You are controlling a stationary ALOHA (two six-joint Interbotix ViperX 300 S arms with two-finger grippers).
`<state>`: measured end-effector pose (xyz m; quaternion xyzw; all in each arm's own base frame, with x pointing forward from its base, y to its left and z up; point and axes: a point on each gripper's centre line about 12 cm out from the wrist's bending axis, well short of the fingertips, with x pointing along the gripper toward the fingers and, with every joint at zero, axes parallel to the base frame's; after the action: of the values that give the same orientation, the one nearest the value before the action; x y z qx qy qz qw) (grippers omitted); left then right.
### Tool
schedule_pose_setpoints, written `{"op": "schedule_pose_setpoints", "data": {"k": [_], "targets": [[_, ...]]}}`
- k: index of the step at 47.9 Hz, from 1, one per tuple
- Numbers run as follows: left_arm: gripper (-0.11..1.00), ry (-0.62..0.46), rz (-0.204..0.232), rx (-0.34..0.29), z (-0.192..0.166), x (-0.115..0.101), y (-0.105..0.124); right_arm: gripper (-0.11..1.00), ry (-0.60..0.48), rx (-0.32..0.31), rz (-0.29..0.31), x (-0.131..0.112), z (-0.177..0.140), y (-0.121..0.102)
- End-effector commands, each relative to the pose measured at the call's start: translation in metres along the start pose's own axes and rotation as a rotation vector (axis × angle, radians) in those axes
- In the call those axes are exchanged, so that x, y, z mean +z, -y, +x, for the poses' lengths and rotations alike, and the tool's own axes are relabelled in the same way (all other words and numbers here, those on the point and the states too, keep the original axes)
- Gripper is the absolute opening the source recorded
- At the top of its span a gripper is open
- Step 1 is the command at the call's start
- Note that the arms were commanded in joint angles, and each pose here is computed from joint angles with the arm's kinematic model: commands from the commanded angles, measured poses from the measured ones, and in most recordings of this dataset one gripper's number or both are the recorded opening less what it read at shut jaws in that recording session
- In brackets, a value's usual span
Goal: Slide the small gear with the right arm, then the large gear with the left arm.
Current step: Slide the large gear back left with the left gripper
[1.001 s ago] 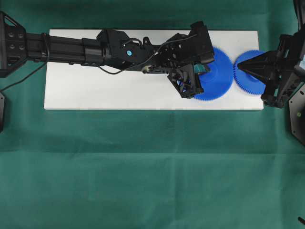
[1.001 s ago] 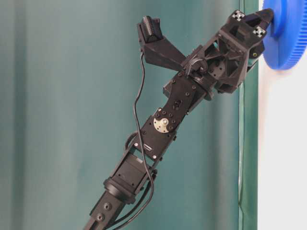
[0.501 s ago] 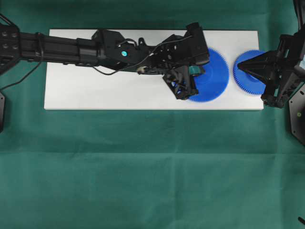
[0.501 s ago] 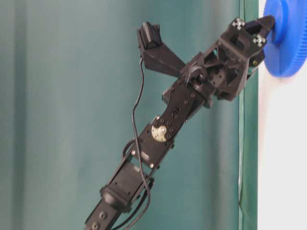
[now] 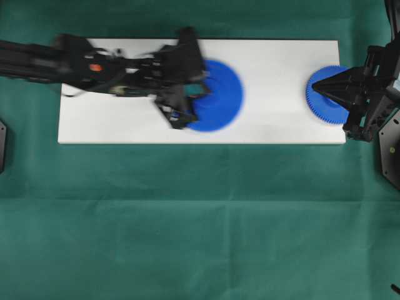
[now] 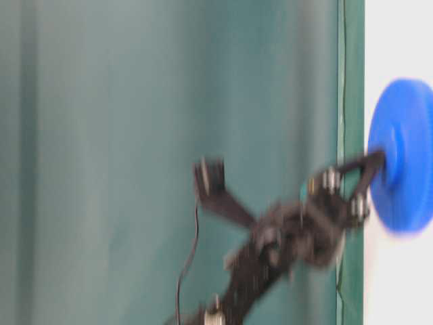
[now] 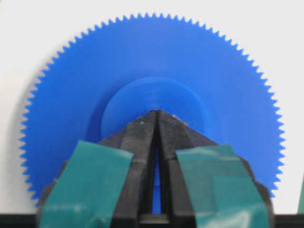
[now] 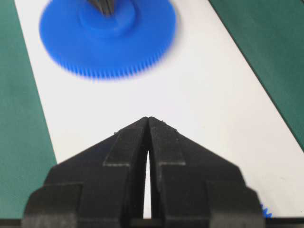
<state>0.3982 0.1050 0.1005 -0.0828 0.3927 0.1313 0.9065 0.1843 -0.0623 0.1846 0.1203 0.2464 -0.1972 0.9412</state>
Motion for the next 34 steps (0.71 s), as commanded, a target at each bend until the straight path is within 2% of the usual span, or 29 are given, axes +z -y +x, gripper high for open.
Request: {"op": "schedule_pose_setpoints", "data": {"k": [1, 9, 34], "targets": [[-0.01, -0.081, -0.030, 0.025, -0.017, -0.045, -0.014, 0.50, 0.018, 0.008, 0.007, 0.005, -0.001, -0.001], [-0.01, -0.094, -0.050, 0.043, -0.049, -0.070, -0.023, 0.50, 0.023, 0.011, 0.009, 0.006, -0.002, -0.002], [-0.01, -0.062, -0.093, 0.080, -0.111, -0.110, -0.037, 0.50, 0.030, 0.013, 0.022, 0.008, -0.002, -0.002]]}}
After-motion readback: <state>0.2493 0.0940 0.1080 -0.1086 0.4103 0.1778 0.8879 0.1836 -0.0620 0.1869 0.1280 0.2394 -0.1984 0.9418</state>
